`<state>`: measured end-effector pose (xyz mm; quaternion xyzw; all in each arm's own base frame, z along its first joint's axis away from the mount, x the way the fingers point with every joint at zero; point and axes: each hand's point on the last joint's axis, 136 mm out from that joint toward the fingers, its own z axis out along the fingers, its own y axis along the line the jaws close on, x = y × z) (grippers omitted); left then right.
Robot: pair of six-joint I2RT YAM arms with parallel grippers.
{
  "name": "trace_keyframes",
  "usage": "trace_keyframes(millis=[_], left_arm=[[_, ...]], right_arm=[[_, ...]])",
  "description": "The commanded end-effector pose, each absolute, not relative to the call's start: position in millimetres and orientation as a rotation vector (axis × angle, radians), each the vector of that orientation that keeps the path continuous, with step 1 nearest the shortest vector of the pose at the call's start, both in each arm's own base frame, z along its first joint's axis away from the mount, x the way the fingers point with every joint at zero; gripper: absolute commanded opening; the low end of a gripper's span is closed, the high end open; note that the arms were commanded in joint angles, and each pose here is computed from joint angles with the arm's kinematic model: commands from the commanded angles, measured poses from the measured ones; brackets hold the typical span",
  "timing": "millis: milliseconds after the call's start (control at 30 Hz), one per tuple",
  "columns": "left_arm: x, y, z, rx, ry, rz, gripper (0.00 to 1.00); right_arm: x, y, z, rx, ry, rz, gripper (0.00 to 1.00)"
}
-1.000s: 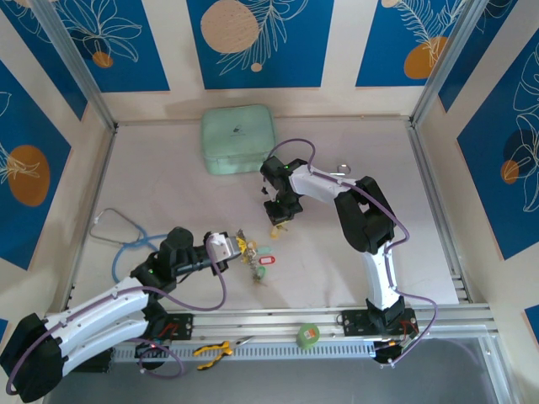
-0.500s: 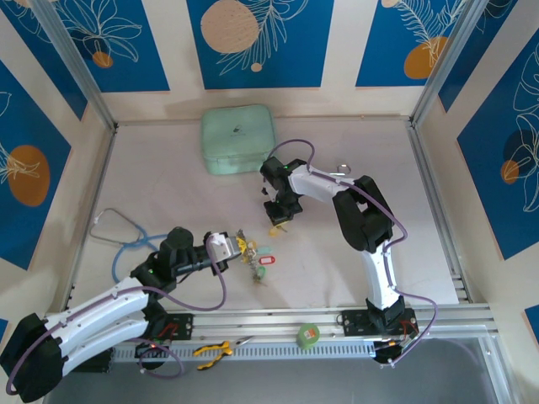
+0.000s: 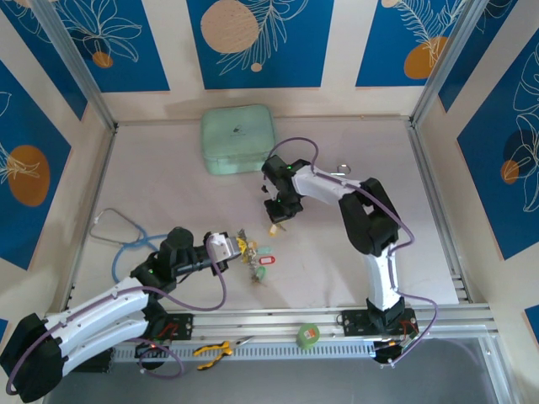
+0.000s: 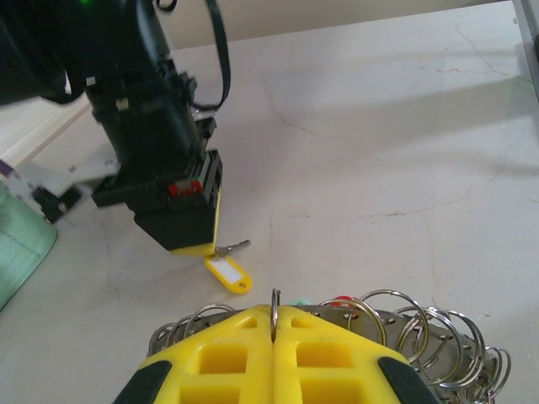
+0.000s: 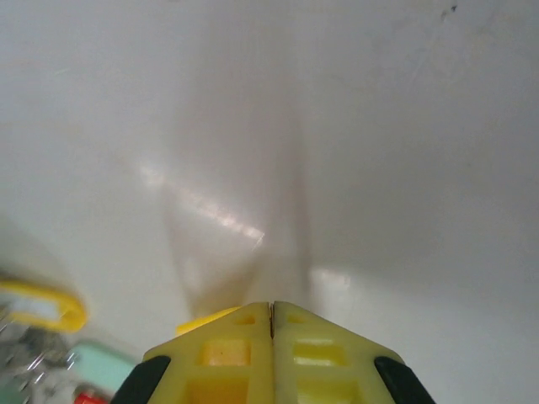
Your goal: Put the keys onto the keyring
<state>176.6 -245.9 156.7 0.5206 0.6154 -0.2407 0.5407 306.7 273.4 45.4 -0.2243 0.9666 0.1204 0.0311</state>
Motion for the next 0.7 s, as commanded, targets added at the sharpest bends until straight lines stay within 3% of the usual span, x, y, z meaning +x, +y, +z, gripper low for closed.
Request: trace_keyframes(millis=[0,367,567,667], left_arm=[[174,-249,165,1.245,1.434,-0.588,0.0],[174,-251,174,1.148,1.44,-0.664,0.0],[175,-250,173,1.147,1.449,-0.658,0.0],[175,-249,172,1.147,1.449,-0.654,0.0]], right_arm=[[300,294,98,-0.805,2.759,0.591,0.0],[234,320,152,-1.185,2.303,1.034,0.0],[214,323,160,-1.259,2.204,1.113,0.0],[230,312,149,-1.155,2.333,0.981,0.0]])
